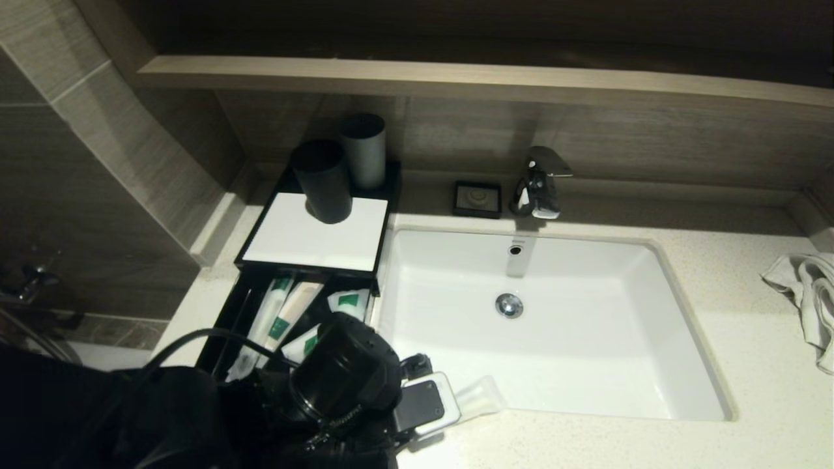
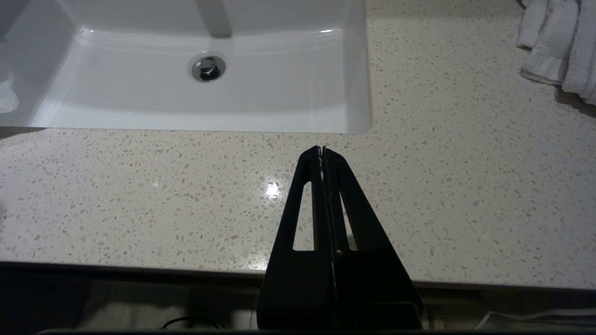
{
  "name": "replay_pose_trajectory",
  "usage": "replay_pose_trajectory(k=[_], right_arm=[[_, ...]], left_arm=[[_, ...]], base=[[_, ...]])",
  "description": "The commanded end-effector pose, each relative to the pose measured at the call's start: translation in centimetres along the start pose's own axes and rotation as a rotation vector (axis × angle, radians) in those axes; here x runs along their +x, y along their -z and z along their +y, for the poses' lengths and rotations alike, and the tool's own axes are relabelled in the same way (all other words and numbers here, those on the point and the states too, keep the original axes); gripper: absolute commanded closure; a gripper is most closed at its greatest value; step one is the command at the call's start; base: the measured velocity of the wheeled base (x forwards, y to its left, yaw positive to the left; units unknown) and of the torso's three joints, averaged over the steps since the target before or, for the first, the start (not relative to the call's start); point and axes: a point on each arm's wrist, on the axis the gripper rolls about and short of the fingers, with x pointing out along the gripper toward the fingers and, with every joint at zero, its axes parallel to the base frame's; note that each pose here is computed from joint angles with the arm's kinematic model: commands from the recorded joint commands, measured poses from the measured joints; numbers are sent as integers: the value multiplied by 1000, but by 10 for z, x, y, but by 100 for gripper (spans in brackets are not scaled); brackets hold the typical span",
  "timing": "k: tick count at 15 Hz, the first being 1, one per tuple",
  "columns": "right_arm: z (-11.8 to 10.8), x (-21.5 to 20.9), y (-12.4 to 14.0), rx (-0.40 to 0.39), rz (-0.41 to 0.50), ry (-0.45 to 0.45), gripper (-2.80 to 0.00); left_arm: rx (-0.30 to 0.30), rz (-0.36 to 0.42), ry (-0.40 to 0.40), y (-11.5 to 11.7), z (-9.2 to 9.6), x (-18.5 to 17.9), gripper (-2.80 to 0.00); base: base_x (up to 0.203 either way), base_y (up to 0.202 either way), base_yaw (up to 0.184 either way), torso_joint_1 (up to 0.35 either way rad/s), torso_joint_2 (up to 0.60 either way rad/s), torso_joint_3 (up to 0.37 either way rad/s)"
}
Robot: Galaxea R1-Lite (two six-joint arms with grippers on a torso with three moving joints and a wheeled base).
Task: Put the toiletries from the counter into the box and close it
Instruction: Pick up the bathroom toiletry
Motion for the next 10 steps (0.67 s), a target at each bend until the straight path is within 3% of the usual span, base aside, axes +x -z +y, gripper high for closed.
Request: replay_pose_trajectory(k=[1, 4, 10], right_arm=[[0, 0, 0, 1, 2, 0, 0], [0, 0, 0, 1, 0, 0, 0], [0, 0, 0, 1, 0, 0, 0]], left_arm=[[-24, -30, -32, -6, 6, -7, 0], [-48, -53, -56, -11, 11, -14, 0], [-157, -78, -105, -17, 22, -19, 0]], base=[[0, 0, 0, 0, 0, 0], [0, 0, 0, 0, 0, 0], [0, 0, 0, 0, 0, 0]])
